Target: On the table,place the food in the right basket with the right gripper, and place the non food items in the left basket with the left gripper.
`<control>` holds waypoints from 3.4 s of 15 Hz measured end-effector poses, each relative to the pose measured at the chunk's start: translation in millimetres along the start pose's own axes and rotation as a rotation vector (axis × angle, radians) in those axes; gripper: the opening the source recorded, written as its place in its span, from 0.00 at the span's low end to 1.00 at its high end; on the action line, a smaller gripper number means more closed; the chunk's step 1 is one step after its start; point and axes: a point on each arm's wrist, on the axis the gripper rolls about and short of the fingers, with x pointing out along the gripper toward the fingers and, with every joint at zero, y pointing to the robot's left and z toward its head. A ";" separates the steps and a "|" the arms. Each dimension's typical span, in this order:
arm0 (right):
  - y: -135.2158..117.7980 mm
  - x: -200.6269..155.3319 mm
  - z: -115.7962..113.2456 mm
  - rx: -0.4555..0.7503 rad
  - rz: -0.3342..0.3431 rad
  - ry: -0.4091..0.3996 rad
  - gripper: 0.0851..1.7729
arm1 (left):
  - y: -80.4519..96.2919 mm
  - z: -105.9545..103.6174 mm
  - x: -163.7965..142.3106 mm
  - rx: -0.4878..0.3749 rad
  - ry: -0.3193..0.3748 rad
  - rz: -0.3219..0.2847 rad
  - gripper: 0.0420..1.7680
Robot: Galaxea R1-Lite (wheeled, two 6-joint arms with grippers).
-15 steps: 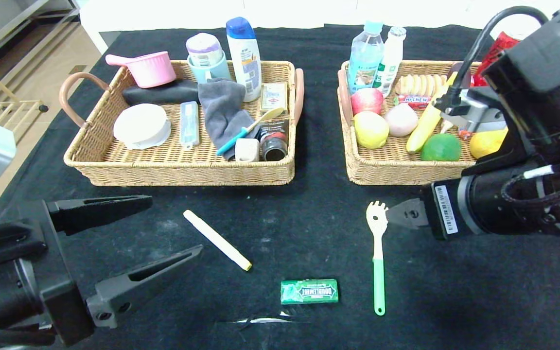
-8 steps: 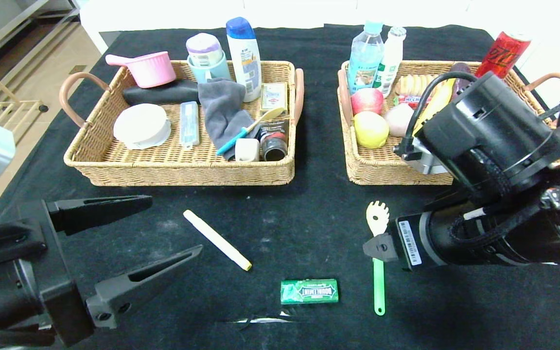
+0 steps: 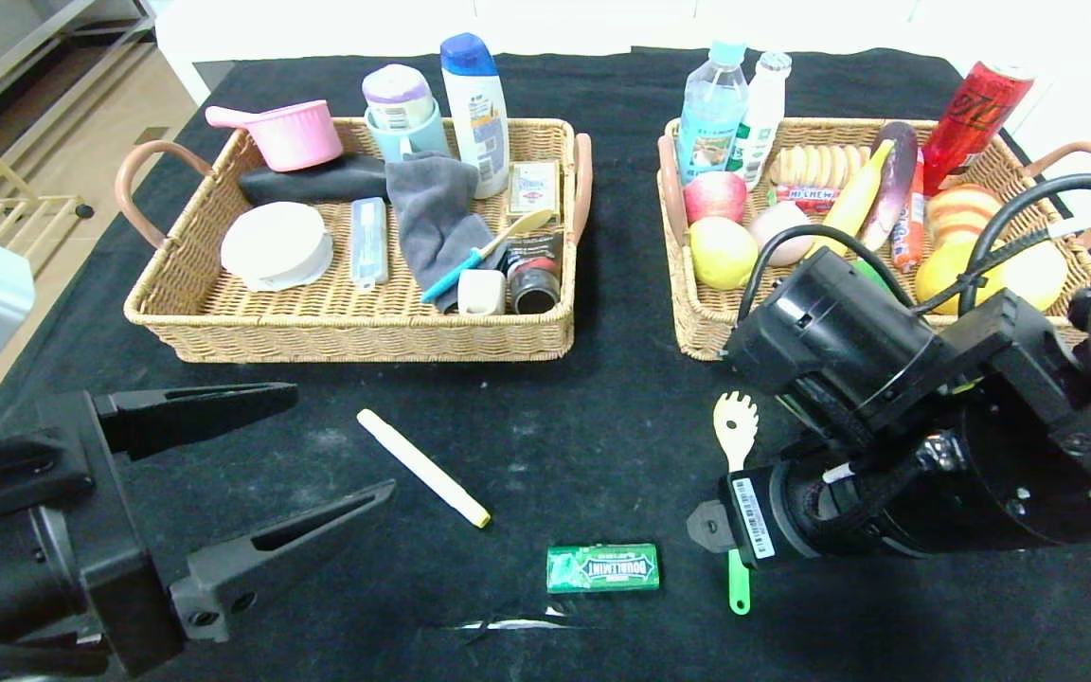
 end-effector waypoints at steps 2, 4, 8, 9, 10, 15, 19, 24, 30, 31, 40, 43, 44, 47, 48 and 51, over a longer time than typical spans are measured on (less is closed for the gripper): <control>2.3 7.4 -0.5 0.027 -0.012 0.016 0.96 | 0.0 -0.5 0.1 0.000 0.001 0.000 0.97; 3.1 14.3 0.0 0.047 -0.027 0.026 0.96 | -0.1 -0.5 0.1 0.000 0.002 0.000 0.97; 4.0 21.5 2.9 0.088 -0.052 0.019 0.96 | -0.1 -1.0 0.3 0.000 0.004 0.000 0.97; 3.9 22.5 3.0 0.090 -0.055 0.021 0.96 | -0.1 -1.0 0.4 -0.001 0.004 -0.001 0.97; 3.7 23.0 3.4 0.091 -0.056 0.021 0.96 | 0.0 -1.1 0.6 0.000 0.005 -0.001 0.97; 3.8 24.4 3.2 0.092 -0.058 0.026 0.82 | 0.0 -1.7 1.3 -0.001 0.007 -0.001 0.97; 4.2 26.0 2.7 0.090 -0.059 0.031 0.50 | -0.7 -1.9 1.7 -0.001 0.007 -0.005 0.97; 4.2 26.7 2.3 0.090 -0.060 0.034 0.08 | -0.9 -2.5 1.9 0.000 0.010 -0.007 0.97; 4.0 27.7 1.1 0.087 -0.064 0.039 0.08 | -0.9 -2.8 2.3 -0.001 0.013 -0.007 0.97; 4.0 27.6 1.1 0.087 -0.064 0.039 0.08 | -0.9 -2.8 2.8 -0.001 0.013 -0.007 0.97; 3.2 21.8 1.2 0.093 -0.055 0.029 0.08 | -0.8 -3.9 4.1 -0.002 0.019 -0.008 0.97; 2.1 9.1 1.5 0.090 -0.034 0.003 0.08 | -0.7 -4.2 5.2 -0.002 0.019 -0.008 0.97; 1.6 2.8 1.8 0.089 -0.022 -0.011 0.08 | -0.7 -4.5 5.7 -0.002 0.021 -0.008 0.97; 1.4 -13.6 1.5 0.076 0.014 -0.046 0.08 | -0.7 -4.6 6.2 -0.002 0.022 -0.009 0.97; 2.6 -17.6 0.8 0.072 0.025 -0.053 0.08 | -0.7 -4.7 6.2 -0.002 0.022 -0.009 0.97; 9.4 -27.8 -0.4 0.057 0.061 -0.074 0.08 | -0.6 -4.9 6.6 -0.003 0.024 -0.009 0.97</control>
